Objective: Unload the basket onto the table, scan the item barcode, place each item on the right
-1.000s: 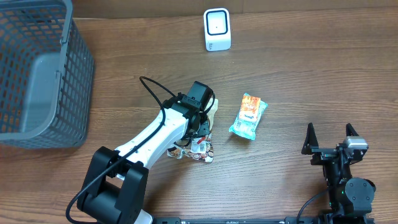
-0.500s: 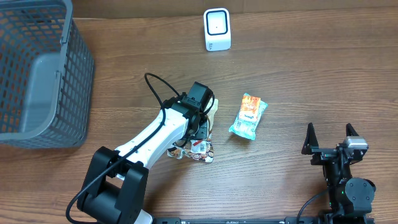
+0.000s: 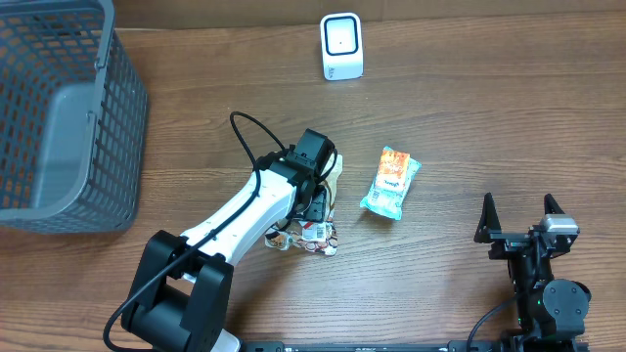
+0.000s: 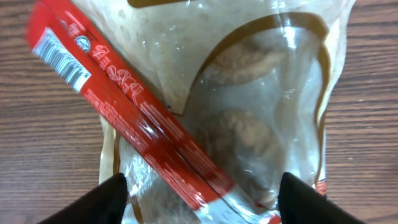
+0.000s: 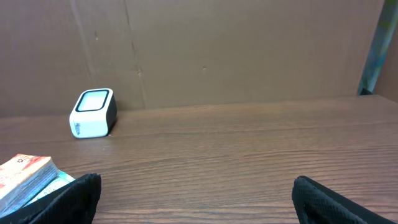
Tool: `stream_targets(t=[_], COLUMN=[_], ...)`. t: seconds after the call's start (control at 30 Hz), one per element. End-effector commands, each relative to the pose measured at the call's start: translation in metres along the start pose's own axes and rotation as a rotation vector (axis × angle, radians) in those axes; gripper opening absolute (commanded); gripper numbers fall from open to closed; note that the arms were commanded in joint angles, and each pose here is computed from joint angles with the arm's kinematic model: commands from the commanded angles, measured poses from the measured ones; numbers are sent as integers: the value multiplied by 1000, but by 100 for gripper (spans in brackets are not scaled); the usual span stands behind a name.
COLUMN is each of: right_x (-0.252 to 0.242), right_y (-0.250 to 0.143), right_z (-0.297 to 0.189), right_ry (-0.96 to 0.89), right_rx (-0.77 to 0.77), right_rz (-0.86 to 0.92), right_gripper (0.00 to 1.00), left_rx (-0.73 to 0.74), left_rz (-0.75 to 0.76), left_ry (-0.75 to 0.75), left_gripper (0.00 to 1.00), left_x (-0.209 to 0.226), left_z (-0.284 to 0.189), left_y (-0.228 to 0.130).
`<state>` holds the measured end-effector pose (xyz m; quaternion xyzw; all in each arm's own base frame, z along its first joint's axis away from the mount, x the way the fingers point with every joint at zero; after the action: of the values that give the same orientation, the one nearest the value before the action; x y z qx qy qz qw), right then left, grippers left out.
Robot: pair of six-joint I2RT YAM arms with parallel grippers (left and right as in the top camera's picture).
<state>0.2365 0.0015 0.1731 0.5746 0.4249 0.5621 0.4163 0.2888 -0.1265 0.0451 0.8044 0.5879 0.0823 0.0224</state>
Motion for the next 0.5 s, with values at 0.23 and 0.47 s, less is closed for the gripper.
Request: stream_targets(t=[0.23,0.47], right_x=[-3,-3], right_y=[-1,-1], right_z=[0,0], right_ry=[-10,-10], right_rx=[-6,-7], right_rz=[4,4], right_gripper=[100,100], left_rx=[-116,-143], left_rz=[12,-10], left_ry=[-210,-281], left_gripper=[100,12], left_x=[-35,-50], left_z=[-39,-41], left_y=[44,53])
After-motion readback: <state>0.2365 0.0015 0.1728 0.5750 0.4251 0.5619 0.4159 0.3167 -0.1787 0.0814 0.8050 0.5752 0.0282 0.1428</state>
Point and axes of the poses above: each gripper's point midway between its finger pads, its own z axis out along the fingers, its own x axis along the line the jaws close on, y = z × x, the point moved 1 cm from there along -z, back along the fingers, and after that the axes turned 13 degrees about z, right-handed, at the moved point
